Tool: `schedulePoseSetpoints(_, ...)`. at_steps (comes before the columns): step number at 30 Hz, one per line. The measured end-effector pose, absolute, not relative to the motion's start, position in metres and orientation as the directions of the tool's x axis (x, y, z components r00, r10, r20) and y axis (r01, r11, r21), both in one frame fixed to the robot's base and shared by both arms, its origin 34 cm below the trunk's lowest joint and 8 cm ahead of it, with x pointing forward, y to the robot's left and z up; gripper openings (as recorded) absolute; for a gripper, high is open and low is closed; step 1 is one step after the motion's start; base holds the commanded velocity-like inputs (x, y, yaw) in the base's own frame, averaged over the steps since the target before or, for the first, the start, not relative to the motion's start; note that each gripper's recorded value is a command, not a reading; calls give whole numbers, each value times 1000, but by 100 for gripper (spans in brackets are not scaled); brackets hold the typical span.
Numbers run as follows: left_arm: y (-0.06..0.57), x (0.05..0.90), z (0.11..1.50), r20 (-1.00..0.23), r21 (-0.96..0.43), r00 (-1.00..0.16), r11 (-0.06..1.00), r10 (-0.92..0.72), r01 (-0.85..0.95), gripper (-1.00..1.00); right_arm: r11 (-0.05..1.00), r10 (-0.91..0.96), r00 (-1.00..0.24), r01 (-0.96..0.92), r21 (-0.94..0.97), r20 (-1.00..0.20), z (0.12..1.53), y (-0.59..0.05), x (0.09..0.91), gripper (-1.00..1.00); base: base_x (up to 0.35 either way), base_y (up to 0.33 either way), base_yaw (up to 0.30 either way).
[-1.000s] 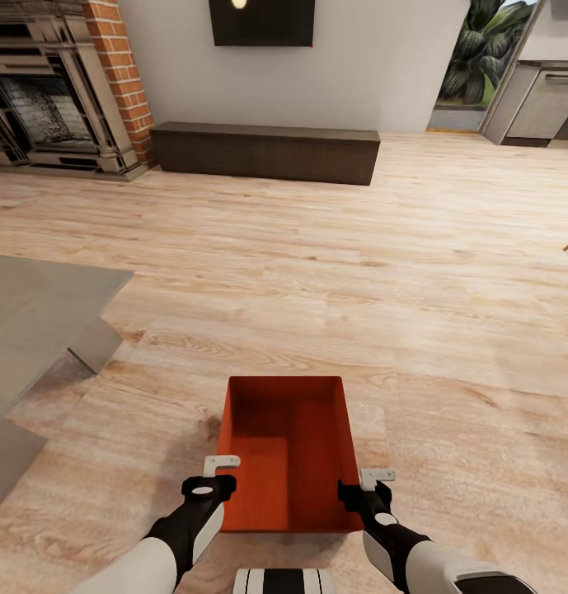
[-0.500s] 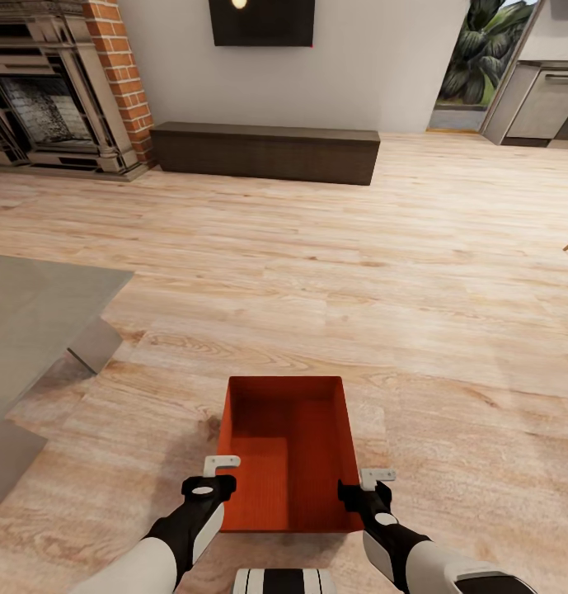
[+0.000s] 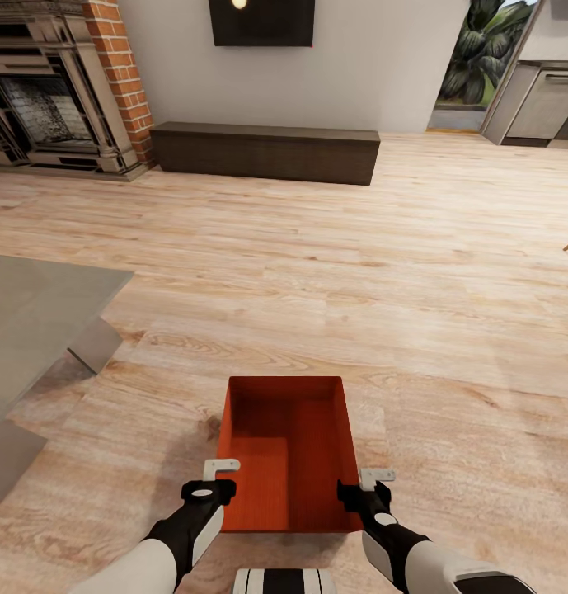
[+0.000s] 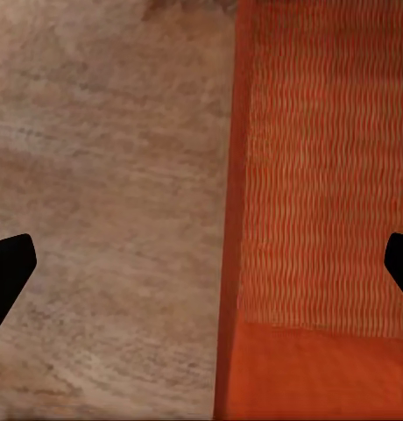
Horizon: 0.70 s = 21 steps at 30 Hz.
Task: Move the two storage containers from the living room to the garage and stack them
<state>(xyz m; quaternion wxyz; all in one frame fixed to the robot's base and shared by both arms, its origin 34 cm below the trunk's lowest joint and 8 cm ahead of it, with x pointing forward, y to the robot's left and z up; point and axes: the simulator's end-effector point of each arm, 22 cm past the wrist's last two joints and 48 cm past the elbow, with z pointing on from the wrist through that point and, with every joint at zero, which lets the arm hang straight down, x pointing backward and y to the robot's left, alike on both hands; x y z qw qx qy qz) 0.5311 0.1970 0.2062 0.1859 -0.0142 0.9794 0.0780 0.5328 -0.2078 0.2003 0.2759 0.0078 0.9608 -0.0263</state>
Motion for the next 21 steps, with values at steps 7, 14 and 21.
schedulePoseSetpoints(7,199,532,206,-370,148,-929,987,-2,-61,100,998,0,-848,30,-47,-531,200,-208,533,100,0,0,0)
schedulePoseSetpoints(14,199,533,207,-374,147,-927,987,-4,-63,100,998,0,-848,30,-47,-531,200,-208,533,100,0,0,0)
schedulePoseSetpoints(21,198,534,207,-376,141,-927,988,-3,-61,-100,998,1,-848,31,-47,-530,200,-208,533,-100,0,0,0)
